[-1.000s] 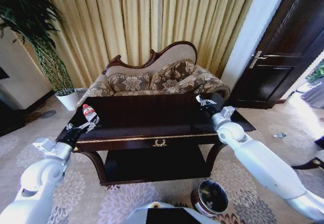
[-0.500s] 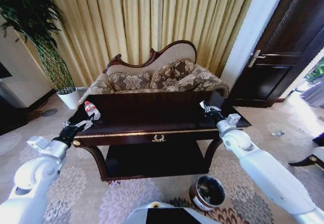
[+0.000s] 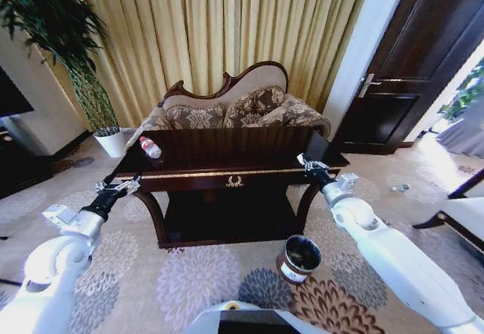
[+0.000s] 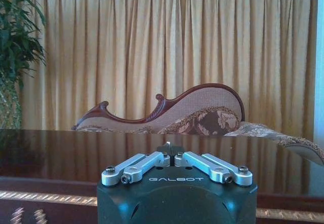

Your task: Move to the front of the table and place the trash on the table into the trash bin.

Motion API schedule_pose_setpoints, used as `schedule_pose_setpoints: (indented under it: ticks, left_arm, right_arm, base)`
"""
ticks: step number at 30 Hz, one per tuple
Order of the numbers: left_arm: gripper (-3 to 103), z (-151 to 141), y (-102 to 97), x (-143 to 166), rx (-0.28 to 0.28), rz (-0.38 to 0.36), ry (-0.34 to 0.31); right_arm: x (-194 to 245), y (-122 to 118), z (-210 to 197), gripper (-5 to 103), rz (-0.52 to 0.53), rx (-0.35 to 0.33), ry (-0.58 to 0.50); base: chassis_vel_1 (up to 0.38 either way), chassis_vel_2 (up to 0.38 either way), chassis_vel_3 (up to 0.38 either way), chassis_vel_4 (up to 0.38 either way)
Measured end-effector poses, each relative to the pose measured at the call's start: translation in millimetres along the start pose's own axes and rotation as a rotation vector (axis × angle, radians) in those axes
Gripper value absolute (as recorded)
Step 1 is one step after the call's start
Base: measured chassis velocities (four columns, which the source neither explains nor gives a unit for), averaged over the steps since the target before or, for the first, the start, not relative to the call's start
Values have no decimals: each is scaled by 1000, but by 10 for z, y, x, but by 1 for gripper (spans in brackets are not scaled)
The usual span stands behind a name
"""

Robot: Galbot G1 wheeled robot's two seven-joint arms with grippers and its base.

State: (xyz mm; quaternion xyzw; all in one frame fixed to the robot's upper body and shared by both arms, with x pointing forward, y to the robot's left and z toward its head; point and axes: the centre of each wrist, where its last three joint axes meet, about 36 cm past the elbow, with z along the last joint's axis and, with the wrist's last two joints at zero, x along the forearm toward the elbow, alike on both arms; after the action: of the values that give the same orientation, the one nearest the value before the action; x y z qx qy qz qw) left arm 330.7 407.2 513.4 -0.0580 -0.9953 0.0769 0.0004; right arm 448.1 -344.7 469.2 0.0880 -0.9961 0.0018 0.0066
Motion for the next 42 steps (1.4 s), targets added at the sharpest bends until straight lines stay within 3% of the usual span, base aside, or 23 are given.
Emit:
schedule_pose_setpoints:
  ticks: [8,13,16,17,20,27,37,42]
  left_arm:
    - [100,21,-2,46,5,-12,-7]
    - [100,24,-20,74,9,-15,-13]
    - [100,22,-21,85,9,-18,-15]
    - [100,31,-27,98,8,-21,-15]
    - [100,45,-54,105,10,-22,-18]
    - [100,59,-142,104,13,-9,-21]
    - [100,61,-136,167,7,-23,-23]
    - [100,56,-128,177,7,-27,-25]
  right_arm:
    - [39,-46,356,0,13,7,116]
    - [249,-461,970,0,17,112,280]
    - [333,-562,1173,0,37,112,335]
    - [405,-595,1373,0,69,91,403]
    - [434,-569,1591,0,112,69,461]
    - [362,-501,2024,0,149,90,510]
    - [296,-453,2161,-3,134,140,536]
    - [320,-465,2179,12,119,175,533]
  base:
    - [82,-79,-76,81]
    - [0,0,0,0]
    - [0,0,0,0]
    - [0,0,0,0]
    - [0,0,0,0]
    - [0,0,0,0]
    - [0,0,0,0]
    - [0,0,0,0]
